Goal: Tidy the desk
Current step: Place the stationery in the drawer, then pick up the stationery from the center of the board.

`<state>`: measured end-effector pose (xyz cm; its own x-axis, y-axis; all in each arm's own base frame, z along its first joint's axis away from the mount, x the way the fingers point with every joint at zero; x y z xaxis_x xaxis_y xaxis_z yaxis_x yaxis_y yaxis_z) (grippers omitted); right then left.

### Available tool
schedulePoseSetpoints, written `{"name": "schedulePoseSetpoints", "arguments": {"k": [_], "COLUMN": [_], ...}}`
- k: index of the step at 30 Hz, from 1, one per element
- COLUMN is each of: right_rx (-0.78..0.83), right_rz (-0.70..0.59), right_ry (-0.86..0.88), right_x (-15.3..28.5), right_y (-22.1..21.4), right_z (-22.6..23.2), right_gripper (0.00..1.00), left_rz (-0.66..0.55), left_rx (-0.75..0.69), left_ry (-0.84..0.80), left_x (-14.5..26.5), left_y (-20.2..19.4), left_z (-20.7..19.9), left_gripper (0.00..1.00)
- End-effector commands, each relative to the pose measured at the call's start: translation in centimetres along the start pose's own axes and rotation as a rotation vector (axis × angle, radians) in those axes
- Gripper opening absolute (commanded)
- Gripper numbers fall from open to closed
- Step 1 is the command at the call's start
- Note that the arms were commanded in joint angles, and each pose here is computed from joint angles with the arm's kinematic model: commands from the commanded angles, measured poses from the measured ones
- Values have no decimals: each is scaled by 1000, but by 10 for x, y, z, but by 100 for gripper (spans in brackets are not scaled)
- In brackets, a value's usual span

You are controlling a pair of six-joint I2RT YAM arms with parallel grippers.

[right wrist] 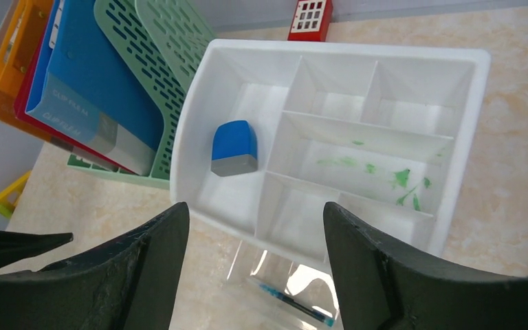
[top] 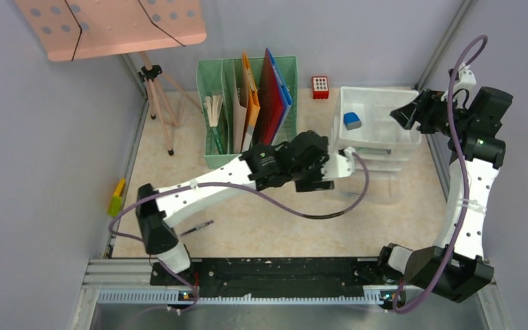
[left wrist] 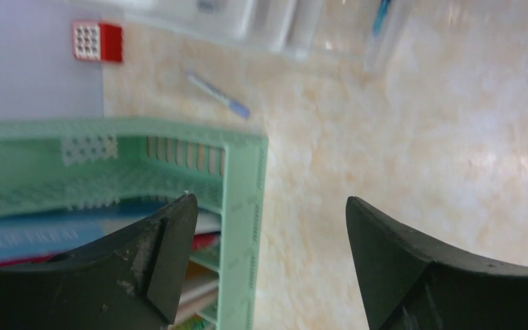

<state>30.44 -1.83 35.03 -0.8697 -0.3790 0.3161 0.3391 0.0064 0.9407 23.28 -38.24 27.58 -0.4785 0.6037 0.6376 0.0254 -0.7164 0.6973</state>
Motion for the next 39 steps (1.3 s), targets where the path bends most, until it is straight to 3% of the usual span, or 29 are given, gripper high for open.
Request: {"name": "schedulePoseSetpoints", "arguments": {"k": [1, 8, 15, 31, 34, 39], "right_rx": [50, 102, 109, 118, 119, 106], "right_rz": [-98, -182, -201, -205, -207, -190], "right_ry": [33, 155, 136, 108, 110, 96], "right_x": [2, -1, -9, -5, -5, -6], "right_y": [25, 13, -11, -15, -14, -15], "right_z": [3, 21, 17, 18, 18, 15], "right_gripper": [71, 74, 75, 75, 75, 73], "left_rz": [139, 425, 522, 781, 812, 835], "left_rx": [63, 186, 283, 396, 391, 387], "left_ry": [42, 10, 50, -112, -116, -131], "left_x": [27, 69, 86, 105, 104, 101], "left_y": [-70, -206, -286, -393, -406, -417], "left_z": [14, 17, 19, -22, -27, -28], "left_gripper": [85, 86, 85, 80, 75, 59]}}
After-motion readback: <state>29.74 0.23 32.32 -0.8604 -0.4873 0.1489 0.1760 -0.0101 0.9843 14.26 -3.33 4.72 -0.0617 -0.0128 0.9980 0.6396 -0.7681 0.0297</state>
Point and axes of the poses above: each gripper's point midway between its finger pads, its own x axis back along the fingers, its own z axis along the line the jaws close on, y = z × x, the point moved 3 cm from there along x, back along the fingers, and after that the axes turned 15 degrees about x, right-handed, at the moved point
